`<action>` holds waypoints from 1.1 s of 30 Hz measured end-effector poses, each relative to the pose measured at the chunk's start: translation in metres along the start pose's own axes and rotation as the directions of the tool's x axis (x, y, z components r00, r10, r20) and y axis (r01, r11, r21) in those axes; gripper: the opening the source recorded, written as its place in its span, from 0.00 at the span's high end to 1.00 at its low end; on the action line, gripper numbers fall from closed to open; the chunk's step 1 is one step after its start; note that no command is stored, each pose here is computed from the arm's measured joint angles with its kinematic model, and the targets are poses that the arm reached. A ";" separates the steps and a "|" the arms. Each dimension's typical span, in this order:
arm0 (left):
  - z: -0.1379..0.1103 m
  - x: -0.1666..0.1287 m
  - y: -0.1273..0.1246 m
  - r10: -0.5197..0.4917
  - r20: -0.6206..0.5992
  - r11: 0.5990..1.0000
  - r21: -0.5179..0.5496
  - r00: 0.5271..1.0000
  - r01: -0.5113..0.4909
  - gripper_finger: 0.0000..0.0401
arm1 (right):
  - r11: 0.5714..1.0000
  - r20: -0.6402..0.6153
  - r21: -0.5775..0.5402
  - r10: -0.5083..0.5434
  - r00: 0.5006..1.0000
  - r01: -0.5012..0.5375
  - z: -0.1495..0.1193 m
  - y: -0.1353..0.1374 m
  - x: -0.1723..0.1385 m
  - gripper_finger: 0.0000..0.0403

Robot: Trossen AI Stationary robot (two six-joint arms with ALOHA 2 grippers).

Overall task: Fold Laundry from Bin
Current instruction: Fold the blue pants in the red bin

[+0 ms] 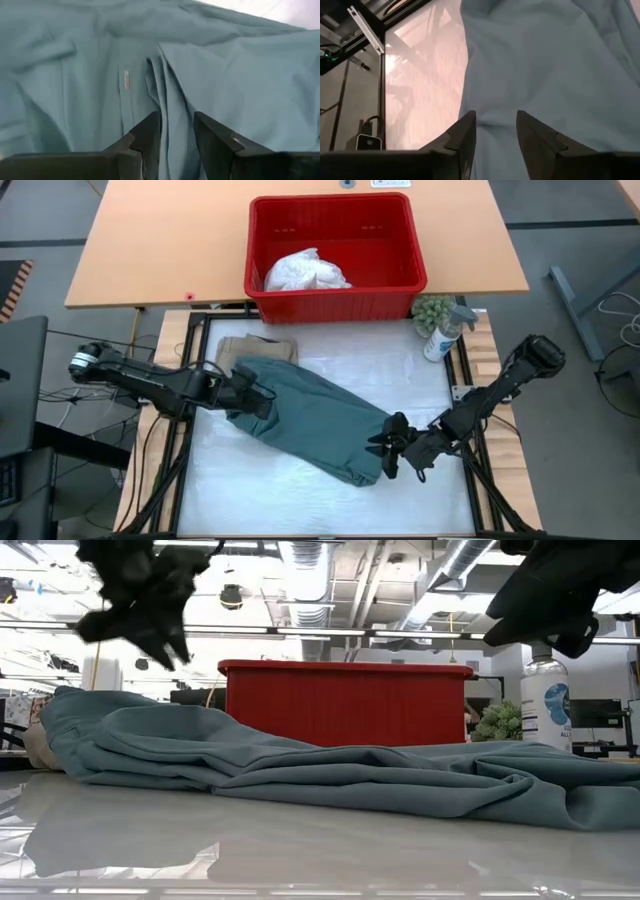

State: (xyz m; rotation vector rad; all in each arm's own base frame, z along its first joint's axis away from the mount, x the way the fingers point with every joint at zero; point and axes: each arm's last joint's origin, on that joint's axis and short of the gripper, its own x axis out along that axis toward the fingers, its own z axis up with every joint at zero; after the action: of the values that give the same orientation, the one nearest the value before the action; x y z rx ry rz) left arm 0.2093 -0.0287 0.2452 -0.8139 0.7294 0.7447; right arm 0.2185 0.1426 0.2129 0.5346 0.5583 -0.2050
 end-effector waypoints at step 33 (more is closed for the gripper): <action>0.003 0.062 -0.001 -0.050 -0.048 0.994 -0.096 0.998 0.045 0.74 | 1.000 0.005 0.015 0.018 1.000 -0.018 0.002 0.001 0.000 0.56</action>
State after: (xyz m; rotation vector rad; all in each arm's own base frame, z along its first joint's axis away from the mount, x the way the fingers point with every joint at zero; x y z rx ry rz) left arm 0.2442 -0.0087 0.1980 -0.9364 0.7216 0.7229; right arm 0.2196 0.1427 0.2147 0.5534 0.5479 -0.1937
